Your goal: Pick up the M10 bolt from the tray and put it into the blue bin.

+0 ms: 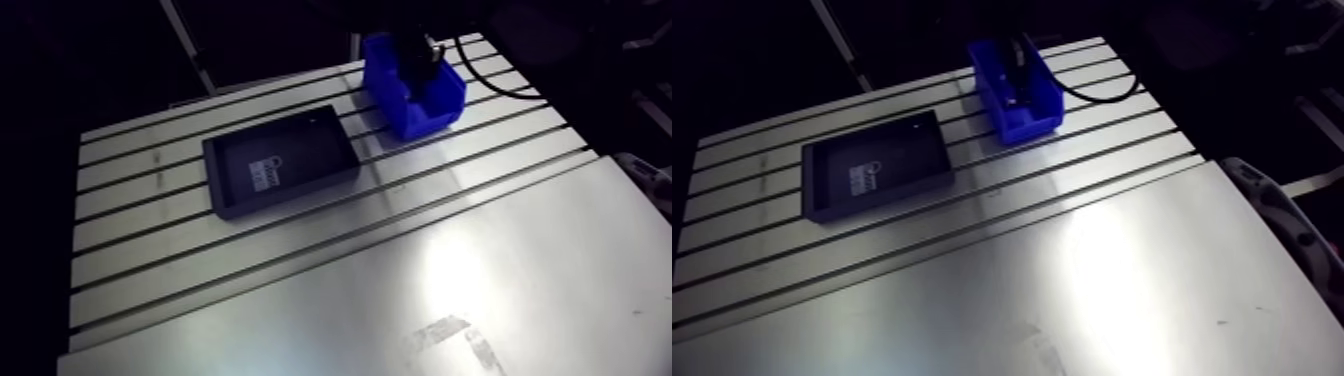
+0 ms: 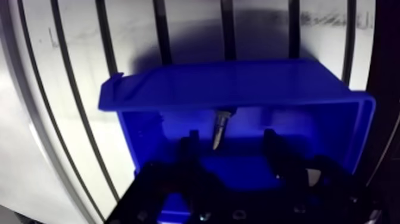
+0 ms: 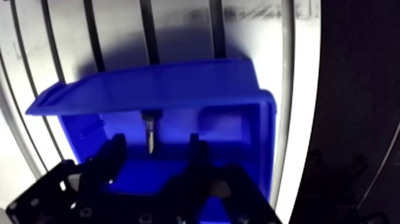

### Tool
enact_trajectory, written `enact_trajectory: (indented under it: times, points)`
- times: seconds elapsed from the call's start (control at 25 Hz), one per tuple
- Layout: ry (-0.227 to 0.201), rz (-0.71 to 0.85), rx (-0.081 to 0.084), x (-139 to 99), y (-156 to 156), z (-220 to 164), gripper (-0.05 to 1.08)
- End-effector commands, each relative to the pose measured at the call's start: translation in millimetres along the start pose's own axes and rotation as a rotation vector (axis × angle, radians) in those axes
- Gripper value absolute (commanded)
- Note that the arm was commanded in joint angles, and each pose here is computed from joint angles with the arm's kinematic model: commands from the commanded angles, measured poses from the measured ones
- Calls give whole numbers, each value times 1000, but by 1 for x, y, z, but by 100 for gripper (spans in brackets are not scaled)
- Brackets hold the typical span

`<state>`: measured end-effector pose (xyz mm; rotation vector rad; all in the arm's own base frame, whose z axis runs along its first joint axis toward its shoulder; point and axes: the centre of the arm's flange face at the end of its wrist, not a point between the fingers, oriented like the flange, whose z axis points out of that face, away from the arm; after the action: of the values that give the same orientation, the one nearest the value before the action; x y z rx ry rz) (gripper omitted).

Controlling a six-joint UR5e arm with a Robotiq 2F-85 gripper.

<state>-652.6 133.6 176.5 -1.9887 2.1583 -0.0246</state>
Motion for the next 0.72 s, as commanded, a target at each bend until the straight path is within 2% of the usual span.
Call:
enact_trajectory:
  times: [0.04,0.12,0.24,0.4,0.48,0.52,0.64,0.68,0.72]
  points:
    - [8,3,-5,-2,-17,-43,1]
    - [5,5,-16,-3,-26,-63,1]
    - [-1,26,-48,-6,-43,-99,1]
    - [9,175,-68,-5,-62,-138,1]
    - [28,323,-61,-2,-76,-155,1]
    - [38,398,-53,1,-81,-160,1]
    - [93,641,0,8,-97,-176,1]
    - [113,730,14,11,-103,-182,1]
    - [124,804,20,12,-106,-186,1]
